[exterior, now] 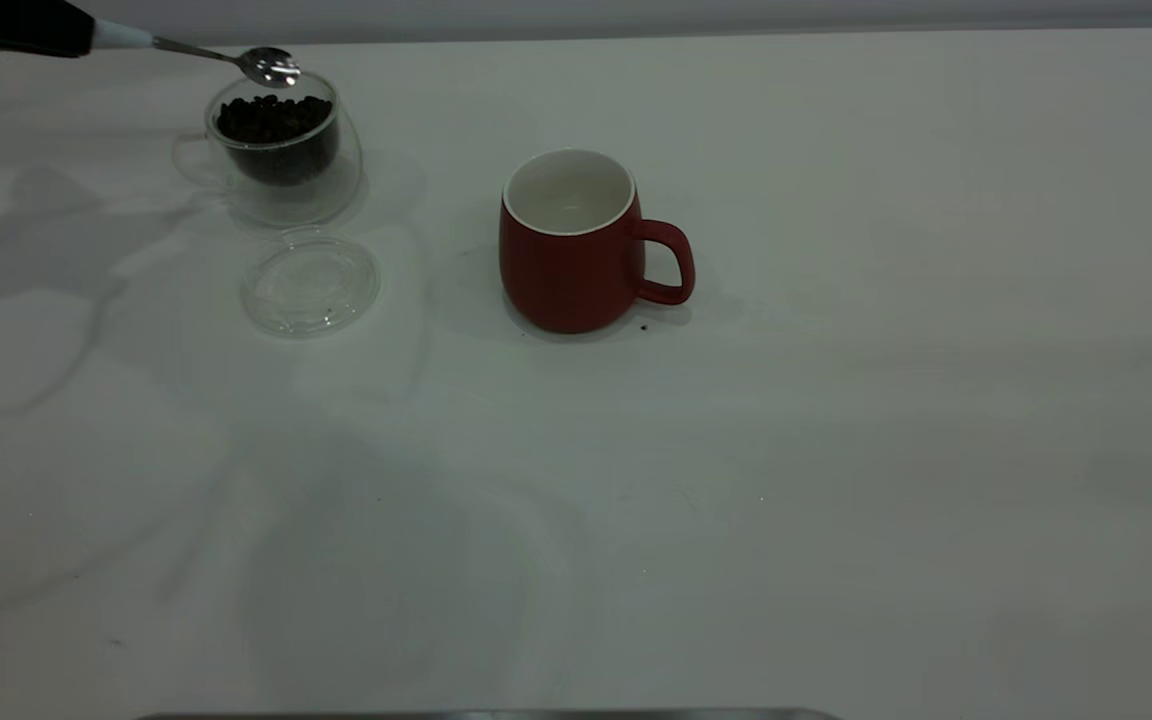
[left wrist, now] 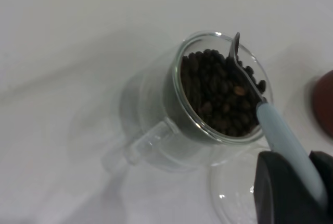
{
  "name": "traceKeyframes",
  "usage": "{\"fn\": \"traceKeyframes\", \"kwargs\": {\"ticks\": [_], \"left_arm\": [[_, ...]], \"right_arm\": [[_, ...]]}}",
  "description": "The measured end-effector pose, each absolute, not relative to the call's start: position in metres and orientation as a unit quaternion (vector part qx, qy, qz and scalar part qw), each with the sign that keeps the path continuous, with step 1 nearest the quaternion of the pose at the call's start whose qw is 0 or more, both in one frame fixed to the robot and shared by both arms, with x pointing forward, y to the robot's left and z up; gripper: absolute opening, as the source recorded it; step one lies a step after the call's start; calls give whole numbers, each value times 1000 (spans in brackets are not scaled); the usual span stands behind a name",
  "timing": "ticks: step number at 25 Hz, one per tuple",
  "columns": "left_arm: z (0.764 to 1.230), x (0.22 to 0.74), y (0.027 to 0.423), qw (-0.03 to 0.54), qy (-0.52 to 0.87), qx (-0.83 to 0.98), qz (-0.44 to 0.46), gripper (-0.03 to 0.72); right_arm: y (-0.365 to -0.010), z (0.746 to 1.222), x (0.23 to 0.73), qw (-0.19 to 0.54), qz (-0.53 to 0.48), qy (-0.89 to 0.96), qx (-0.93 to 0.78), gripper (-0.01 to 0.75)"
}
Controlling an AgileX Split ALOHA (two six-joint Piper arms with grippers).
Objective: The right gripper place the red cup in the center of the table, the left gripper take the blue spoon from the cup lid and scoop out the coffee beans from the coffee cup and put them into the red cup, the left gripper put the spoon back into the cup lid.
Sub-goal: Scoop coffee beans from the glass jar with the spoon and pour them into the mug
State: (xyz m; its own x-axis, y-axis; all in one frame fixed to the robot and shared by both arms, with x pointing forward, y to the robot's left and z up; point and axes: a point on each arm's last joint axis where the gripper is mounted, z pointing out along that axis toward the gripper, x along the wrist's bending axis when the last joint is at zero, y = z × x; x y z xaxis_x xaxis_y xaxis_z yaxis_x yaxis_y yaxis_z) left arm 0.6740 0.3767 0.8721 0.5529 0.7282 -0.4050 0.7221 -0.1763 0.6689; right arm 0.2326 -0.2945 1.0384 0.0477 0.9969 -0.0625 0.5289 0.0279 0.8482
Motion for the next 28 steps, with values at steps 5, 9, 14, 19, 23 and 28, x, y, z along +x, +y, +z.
{"fn": "traceKeyframes", "kwargs": {"ticks": [5, 9, 14, 19, 23, 28], "left_arm": [[866, 677, 371, 424, 465, 777, 15, 126], [858, 677, 371, 416, 468, 780, 13, 126], [848, 676, 371, 411, 484, 773, -3, 126], [838, 674, 370, 407, 542, 734, -45, 126], [834, 673, 368, 402, 593, 693, -83, 126], [835, 673, 368, 394, 650, 638, -123, 126]], "right_arm": [[-295, 1038, 233, 371, 316, 613, 622, 573], [-295, 1038, 233, 371, 316, 613, 622, 573], [-295, 1038, 233, 371, 316, 613, 622, 573], [-295, 1038, 233, 371, 316, 613, 622, 573], [-295, 1038, 233, 371, 316, 613, 622, 573], [-295, 1038, 233, 371, 316, 613, 622, 573]]}}
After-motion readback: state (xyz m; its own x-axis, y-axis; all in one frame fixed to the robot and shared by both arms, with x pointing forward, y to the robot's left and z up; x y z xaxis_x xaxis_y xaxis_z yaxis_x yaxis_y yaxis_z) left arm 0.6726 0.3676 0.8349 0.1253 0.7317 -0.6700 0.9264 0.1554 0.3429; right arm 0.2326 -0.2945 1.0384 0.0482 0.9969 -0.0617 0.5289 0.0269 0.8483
